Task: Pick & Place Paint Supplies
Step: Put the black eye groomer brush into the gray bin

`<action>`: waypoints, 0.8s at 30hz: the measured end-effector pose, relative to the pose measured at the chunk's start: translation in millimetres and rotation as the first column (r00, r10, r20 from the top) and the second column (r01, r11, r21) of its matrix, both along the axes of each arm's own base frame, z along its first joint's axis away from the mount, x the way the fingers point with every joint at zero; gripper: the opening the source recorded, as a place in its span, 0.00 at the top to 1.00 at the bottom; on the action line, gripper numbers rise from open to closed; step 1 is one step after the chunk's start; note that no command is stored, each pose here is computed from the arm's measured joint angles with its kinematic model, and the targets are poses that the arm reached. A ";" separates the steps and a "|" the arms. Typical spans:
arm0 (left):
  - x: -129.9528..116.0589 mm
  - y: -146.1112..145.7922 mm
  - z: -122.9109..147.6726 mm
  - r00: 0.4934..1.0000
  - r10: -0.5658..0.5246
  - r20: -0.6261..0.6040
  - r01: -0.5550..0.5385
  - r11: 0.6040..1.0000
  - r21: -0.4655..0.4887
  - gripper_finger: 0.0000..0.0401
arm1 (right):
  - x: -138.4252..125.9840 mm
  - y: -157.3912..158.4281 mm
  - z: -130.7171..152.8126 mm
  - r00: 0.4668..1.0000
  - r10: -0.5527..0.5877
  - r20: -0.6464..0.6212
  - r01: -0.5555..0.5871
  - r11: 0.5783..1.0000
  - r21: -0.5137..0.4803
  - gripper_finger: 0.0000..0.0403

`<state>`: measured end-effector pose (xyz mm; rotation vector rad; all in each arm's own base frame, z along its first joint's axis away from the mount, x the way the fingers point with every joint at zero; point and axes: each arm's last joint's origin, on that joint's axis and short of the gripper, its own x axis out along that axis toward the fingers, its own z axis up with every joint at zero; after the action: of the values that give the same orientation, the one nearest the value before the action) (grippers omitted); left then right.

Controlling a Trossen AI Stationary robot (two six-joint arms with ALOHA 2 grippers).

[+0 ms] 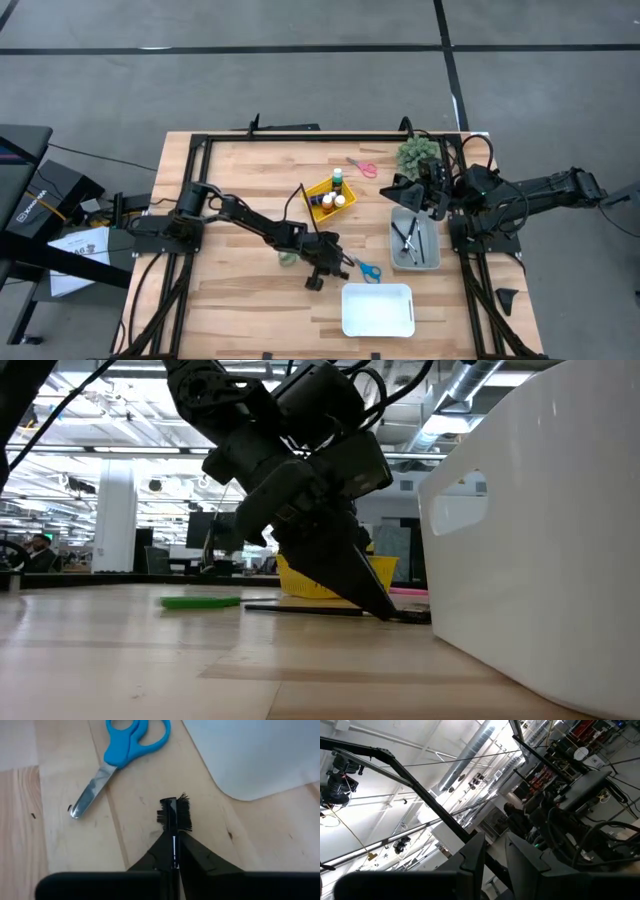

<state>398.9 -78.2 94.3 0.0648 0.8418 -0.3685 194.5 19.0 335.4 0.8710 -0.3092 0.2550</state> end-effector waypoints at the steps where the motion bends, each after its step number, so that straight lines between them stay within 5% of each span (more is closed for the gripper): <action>1: -0.2 -0.4 -0.1 1.000 0.001 -0.002 -0.001 1.000 -0.003 0.97 | 0.1 0.0 -0.1 1.000 0.000 -0.001 0.000 1.000 0.000 0.82; 10: -10.7 -8.1 21.8 0.999 -0.030 -0.022 0.030 0.999 -0.016 0.99 | -0.8 0.2 1.9 1.000 0.008 0.023 -0.008 1.000 -0.001 0.82; 24: -37.1 -2.7 96.4 0.998 0.064 -0.004 -0.064 0.998 -0.012 0.99 | -1.6 1.6 3.1 0.998 0.049 0.040 -0.047 0.998 -0.041 0.82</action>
<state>361.7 -80.9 190.8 0.0258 0.8434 -0.3139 192.9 20.6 338.5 0.8351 -0.3209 0.3234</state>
